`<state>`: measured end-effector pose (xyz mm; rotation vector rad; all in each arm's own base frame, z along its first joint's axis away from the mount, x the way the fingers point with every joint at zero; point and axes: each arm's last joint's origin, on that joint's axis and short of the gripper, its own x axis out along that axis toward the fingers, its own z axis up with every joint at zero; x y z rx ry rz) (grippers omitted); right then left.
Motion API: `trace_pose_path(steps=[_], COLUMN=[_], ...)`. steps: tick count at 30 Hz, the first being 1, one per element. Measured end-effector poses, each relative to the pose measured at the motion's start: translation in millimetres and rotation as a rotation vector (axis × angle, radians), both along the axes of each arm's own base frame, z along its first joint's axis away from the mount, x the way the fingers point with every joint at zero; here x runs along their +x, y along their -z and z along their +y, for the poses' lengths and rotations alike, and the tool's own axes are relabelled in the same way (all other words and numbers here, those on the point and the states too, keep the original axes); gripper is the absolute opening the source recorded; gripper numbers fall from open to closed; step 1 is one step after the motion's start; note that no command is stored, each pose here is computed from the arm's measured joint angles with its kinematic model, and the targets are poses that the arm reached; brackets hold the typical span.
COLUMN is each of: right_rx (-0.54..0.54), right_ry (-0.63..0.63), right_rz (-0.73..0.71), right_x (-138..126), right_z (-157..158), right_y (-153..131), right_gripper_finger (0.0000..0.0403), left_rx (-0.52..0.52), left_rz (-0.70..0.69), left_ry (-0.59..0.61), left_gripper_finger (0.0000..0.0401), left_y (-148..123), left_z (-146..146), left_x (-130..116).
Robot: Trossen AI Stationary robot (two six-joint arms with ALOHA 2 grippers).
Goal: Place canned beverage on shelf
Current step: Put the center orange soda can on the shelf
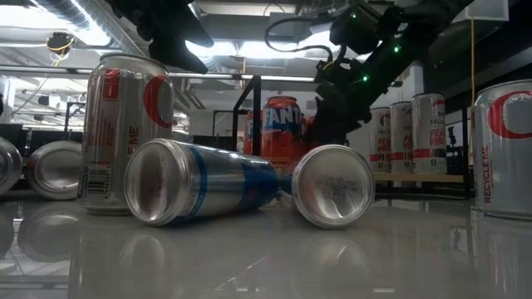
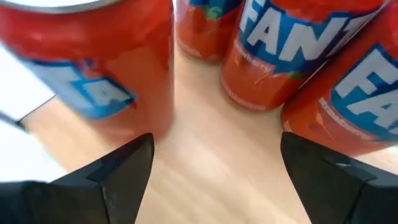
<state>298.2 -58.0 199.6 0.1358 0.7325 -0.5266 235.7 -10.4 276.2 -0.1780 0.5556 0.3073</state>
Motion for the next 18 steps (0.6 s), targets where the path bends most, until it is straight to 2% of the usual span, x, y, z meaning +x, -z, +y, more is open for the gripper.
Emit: trace_pose_path(steps=[3, 7, 13, 18], right_rx=[0.058, 0.112, 0.029, 0.006], right_ry=[-0.030, -0.068, -0.039, -0.027], right_rz=[0.071, 0.049, 0.019, 0.017], right_x=[-0.2, 2.3, 10.7, 17.8], right_z=[1.6, 7.2, 15.8, 13.3], right_y=[-6.7, -8.9, -6.2, 2.7], right_gripper_finger=[0.0341, 0.0341, 0.0341, 0.0341], left_rx=[0.000, -0.001, -0.002, -0.002], left_rz=[0.000, 0.000, -0.001, -0.002], left_ry=[0.000, 0.000, -0.001, -0.001], left_gripper_finger=[0.0371, 0.0371, 0.0371, 0.0371], left_y=[0.0, 0.0, -0.1, -0.1], left_z=[0.0, 0.0, 0.0, 0.0], left_x=[0.0, 0.0, 0.0, 0.1])
